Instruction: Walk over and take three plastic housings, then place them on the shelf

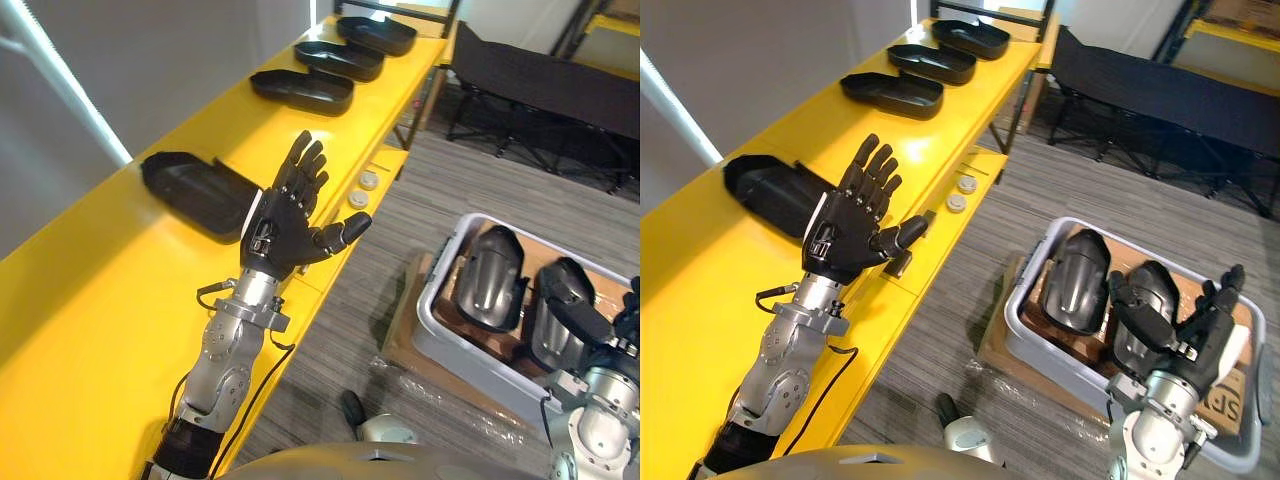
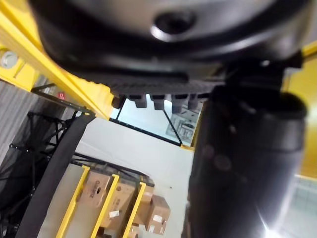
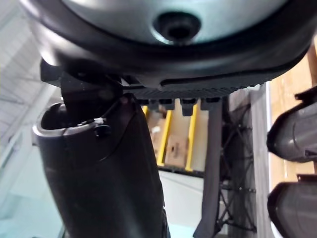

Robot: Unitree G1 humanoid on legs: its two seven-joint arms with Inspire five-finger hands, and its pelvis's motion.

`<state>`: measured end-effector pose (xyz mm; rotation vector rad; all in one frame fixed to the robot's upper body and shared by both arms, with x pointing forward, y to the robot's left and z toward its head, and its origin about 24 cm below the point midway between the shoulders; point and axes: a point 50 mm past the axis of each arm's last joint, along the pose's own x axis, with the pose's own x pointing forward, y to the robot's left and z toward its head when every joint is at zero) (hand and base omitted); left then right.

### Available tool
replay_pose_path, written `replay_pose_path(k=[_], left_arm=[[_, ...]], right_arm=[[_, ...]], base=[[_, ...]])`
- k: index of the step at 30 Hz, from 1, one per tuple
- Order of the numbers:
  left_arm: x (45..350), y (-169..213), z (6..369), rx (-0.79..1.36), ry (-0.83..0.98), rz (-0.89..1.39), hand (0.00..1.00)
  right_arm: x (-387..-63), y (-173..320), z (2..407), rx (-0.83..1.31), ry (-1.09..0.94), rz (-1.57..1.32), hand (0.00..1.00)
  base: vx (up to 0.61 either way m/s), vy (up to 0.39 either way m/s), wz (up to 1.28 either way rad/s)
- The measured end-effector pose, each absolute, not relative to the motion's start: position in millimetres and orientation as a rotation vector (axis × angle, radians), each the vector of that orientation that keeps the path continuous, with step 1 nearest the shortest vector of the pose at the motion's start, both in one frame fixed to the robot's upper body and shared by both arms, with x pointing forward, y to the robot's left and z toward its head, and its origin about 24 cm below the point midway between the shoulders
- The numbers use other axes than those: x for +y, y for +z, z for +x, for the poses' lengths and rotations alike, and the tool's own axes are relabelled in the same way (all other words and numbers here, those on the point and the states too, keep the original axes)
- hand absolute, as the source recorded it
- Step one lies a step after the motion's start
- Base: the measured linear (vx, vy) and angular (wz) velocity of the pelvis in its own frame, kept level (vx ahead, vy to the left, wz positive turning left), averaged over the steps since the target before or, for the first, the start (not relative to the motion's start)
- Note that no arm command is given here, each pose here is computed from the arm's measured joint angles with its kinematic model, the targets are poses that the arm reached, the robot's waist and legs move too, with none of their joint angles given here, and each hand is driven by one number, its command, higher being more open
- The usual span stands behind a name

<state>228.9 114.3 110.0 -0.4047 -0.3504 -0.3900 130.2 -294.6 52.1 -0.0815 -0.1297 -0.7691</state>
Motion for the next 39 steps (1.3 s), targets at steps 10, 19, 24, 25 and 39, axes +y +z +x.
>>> replay_pose_path(k=[10,19,24,25,39], left_arm=[[115.7,104.1,204.8,-0.336,-0.386,-0.461,1.00],[134.3,107.6,208.0,-0.368,-0.315,-0.412,1.00],[137.7,107.5,206.8,-0.387,-0.318,-0.424,1.00],[137.4,105.9,206.1,-0.383,-0.325,-0.423,1.00],[101.7,76.1,194.6,-0.209,-0.411,-0.696,1.00]], right_arm=[[-253.3,17.8,156.8,0.005,-0.531,-0.011,1.00],[-238.5,1.0,137.1,0.022,-0.499,0.095,1.00],[-202.7,8.1,182.3,-0.062,-0.363,0.144,1.00],[-196.1,6.6,186.5,-0.056,-0.347,0.150,1.00],[-235.2,-12.8,163.0,0.097,-0.396,-0.062,1.00]], base=[[-0.02,0.063,-0.24],[-0.17,0.038,-0.56],[-0.16,-0.078,-0.53],[-0.09,-0.307,-0.44],[-0.04,-0.456,-0.28]])
